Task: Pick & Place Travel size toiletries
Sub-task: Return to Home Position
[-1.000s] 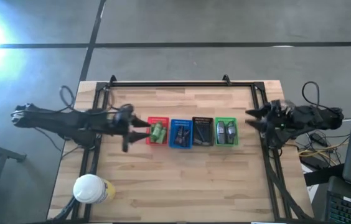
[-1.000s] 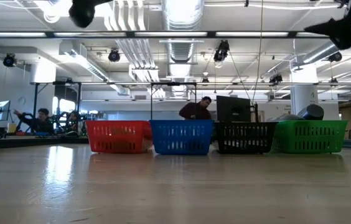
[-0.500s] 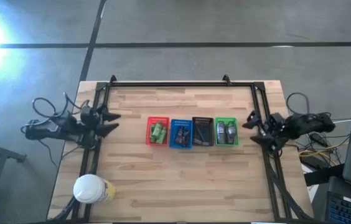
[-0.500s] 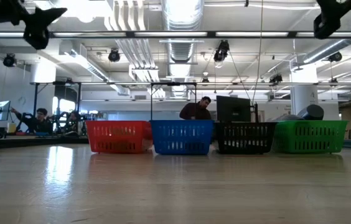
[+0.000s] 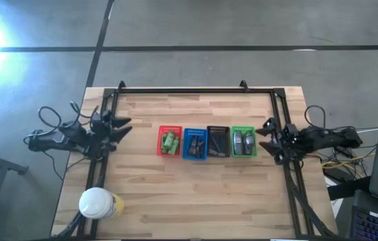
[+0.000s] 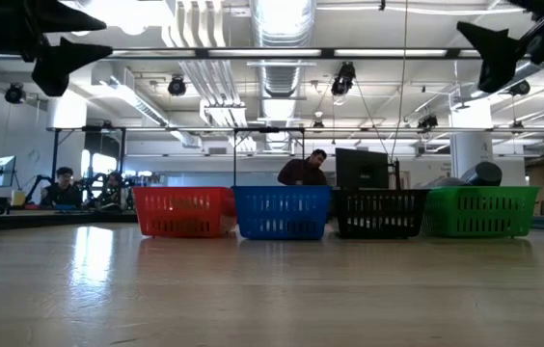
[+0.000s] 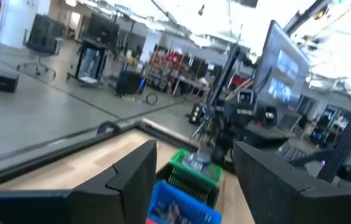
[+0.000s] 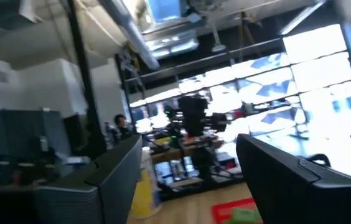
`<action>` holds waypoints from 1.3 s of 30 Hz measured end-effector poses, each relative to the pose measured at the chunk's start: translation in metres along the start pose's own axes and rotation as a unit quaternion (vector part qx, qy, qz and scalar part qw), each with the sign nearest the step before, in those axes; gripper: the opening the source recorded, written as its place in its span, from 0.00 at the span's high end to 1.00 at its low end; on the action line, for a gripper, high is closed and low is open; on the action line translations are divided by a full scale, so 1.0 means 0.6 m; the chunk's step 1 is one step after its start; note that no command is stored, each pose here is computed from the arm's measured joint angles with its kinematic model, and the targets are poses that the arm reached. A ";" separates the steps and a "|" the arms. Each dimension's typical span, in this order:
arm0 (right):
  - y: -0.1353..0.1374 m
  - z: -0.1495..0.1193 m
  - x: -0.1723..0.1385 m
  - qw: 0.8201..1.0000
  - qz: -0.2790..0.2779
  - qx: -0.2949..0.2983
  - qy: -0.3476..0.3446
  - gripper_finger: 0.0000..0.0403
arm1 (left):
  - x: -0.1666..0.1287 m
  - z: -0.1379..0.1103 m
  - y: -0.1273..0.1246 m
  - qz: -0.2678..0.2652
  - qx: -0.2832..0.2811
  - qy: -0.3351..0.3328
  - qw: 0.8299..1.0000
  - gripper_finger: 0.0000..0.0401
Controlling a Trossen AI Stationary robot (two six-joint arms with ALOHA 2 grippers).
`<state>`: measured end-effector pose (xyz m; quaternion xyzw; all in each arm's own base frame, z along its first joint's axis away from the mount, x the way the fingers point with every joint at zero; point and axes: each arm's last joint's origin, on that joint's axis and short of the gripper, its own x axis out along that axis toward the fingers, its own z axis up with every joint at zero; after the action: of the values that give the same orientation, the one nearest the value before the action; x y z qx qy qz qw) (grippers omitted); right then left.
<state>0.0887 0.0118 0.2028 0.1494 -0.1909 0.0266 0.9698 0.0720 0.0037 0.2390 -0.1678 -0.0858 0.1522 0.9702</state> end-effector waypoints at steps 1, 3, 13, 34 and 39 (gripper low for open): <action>-0.004 -0.001 0.000 1.000 -0.010 -0.005 0.003 0.37 | 0.000 -0.001 0.001 0.001 0.002 0.004 1.000 0.46; -0.009 -0.002 0.001 1.000 -0.013 -0.012 0.008 0.38 | -0.002 -0.002 0.002 0.001 0.002 0.004 1.000 0.46; -0.038 -0.020 -0.001 0.995 -0.041 -0.051 0.082 0.43 | -0.005 -0.031 0.012 0.031 0.023 0.089 0.995 0.46; -0.054 -0.046 -0.007 0.983 -0.052 -0.009 0.178 0.34 | -0.004 -0.099 0.046 0.200 0.057 0.137 0.968 0.46; -0.055 -0.046 -0.007 0.982 -0.053 -0.010 0.180 0.30 | -0.003 -0.100 0.046 0.201 0.059 0.139 0.968 0.46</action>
<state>0.0983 -0.0110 0.1675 0.1427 -0.0057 0.0002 0.9897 0.0758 0.0099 0.1736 -0.1435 0.0944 0.3240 0.9303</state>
